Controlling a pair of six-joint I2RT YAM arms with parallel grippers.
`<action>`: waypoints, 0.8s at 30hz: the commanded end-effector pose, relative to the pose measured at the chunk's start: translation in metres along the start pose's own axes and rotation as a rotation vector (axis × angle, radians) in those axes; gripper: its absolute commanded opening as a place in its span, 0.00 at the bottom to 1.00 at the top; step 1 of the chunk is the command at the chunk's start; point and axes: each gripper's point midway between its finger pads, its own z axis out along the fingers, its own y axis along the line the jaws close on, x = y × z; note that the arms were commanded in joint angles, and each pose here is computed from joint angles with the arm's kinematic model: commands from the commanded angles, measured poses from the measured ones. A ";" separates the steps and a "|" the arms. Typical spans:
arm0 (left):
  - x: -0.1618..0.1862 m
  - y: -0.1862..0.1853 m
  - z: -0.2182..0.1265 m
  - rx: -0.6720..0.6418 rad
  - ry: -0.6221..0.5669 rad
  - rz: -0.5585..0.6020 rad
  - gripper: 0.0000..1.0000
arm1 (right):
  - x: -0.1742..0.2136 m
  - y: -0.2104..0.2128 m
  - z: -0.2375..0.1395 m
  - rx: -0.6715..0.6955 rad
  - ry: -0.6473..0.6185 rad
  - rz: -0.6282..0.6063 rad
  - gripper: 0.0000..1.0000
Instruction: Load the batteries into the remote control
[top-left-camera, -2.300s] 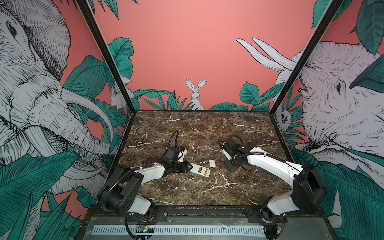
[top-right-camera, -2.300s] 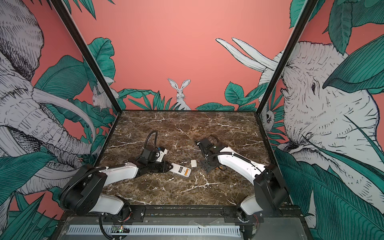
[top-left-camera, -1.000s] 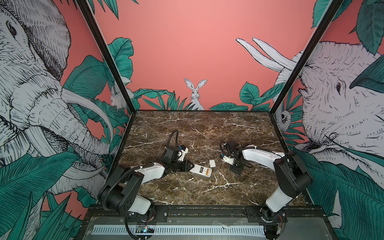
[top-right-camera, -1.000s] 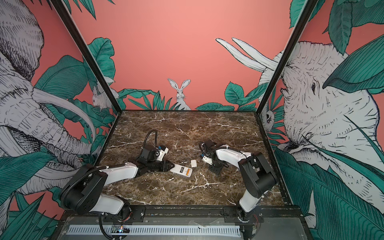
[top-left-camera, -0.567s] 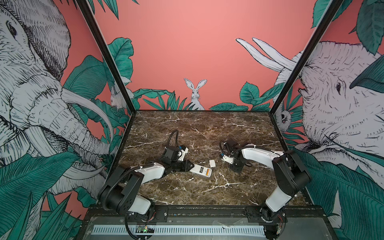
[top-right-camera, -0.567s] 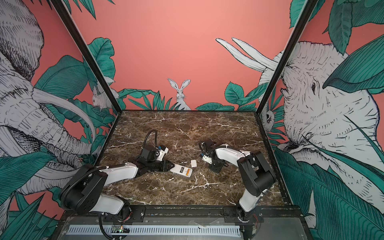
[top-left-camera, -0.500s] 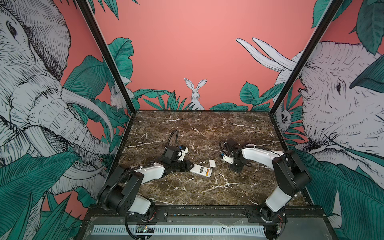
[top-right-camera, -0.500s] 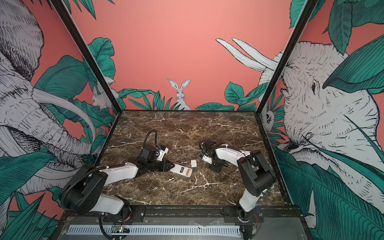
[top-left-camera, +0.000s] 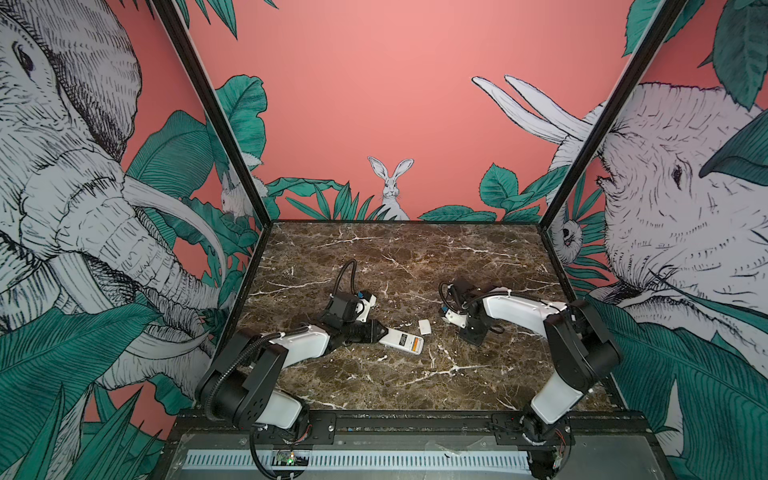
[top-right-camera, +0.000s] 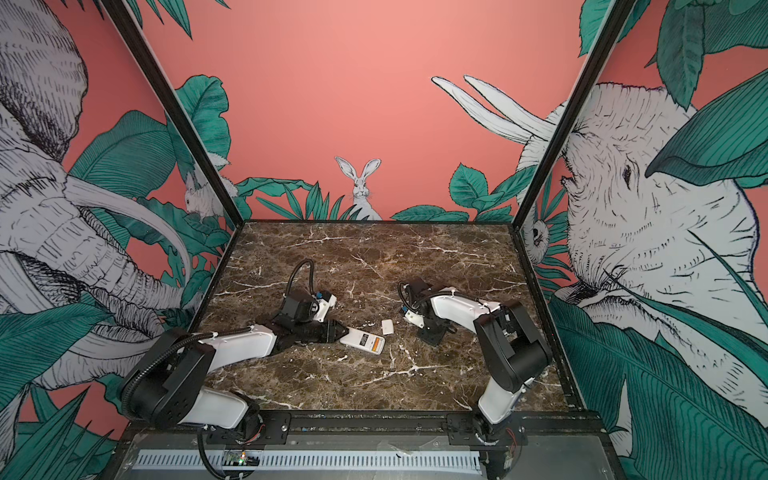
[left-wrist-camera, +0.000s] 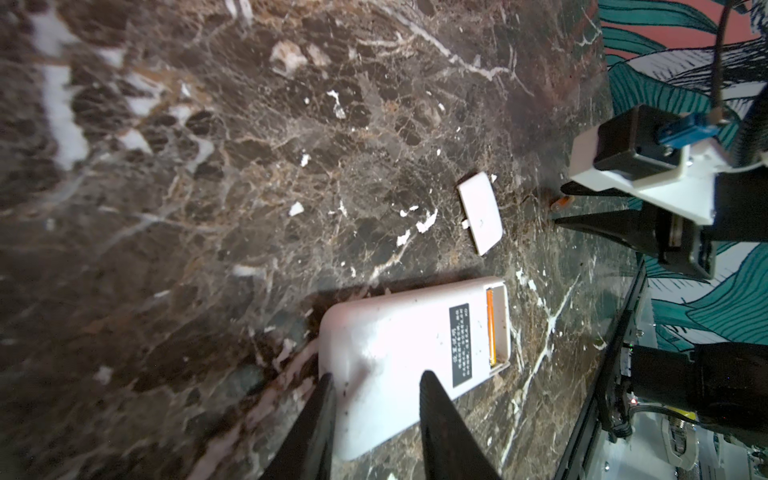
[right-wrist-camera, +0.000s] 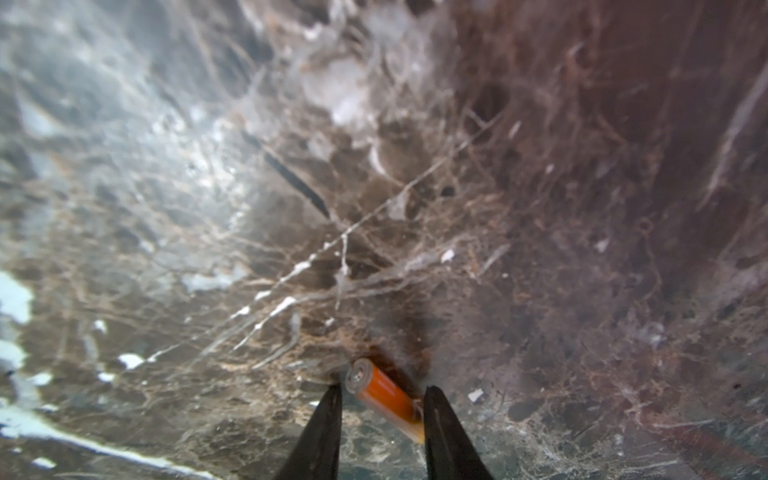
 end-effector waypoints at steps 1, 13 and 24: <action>0.000 0.001 -0.002 -0.004 -0.014 -0.005 0.35 | -0.006 0.002 0.003 -0.032 -0.005 -0.005 0.31; 0.001 0.004 -0.005 -0.022 -0.019 -0.014 0.35 | -0.019 0.013 -0.003 -0.099 -0.012 -0.055 0.06; 0.001 0.009 -0.009 -0.056 -0.037 -0.023 0.34 | -0.051 0.063 -0.020 -0.160 -0.151 -0.293 0.08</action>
